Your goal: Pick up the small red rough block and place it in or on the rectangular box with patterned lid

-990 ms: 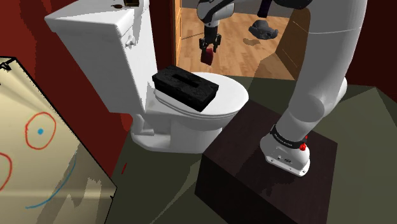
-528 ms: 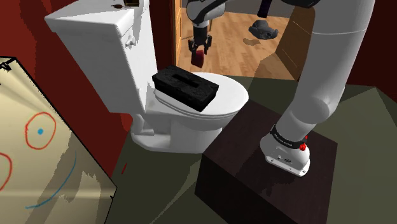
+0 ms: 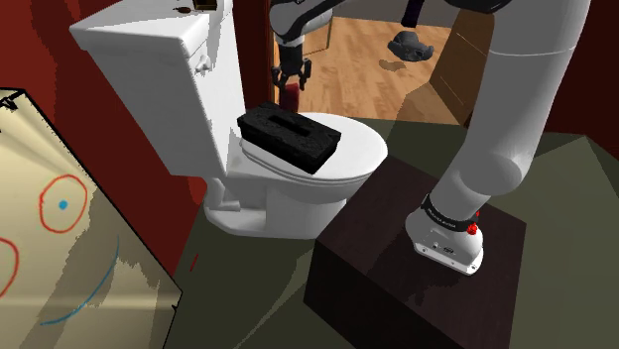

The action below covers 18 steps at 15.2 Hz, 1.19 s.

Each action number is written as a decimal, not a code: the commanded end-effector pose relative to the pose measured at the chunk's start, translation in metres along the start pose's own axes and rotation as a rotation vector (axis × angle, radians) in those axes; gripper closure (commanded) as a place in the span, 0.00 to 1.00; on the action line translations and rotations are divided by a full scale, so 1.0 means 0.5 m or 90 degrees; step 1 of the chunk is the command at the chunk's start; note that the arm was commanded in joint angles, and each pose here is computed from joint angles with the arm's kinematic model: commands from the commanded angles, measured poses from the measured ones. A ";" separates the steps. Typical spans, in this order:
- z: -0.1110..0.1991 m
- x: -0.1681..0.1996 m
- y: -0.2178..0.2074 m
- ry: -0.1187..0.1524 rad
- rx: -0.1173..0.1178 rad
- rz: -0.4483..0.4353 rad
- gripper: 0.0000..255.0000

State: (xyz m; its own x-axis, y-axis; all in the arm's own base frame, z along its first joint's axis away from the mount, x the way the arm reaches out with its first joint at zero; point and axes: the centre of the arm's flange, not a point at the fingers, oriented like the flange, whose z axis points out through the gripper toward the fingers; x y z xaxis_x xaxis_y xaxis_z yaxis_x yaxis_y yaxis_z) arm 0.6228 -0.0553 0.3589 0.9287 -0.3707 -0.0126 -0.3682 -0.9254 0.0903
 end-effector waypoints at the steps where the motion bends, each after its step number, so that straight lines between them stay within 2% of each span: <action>1: 0.011 0.000 -0.011 0.000 0.000 0.001 1.00; 16: 0.175 0.002 -0.026 0.000 0.000 0.001 1.00; 18: 0.175 0.002 -0.026 0.000 0.000 0.001 1.00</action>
State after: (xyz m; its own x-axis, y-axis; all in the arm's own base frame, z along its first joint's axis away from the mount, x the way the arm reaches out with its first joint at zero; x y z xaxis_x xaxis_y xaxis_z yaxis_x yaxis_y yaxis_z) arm 0.6248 -0.0505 0.2734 0.9280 -0.3724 -0.0119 -0.3699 -0.9247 0.0904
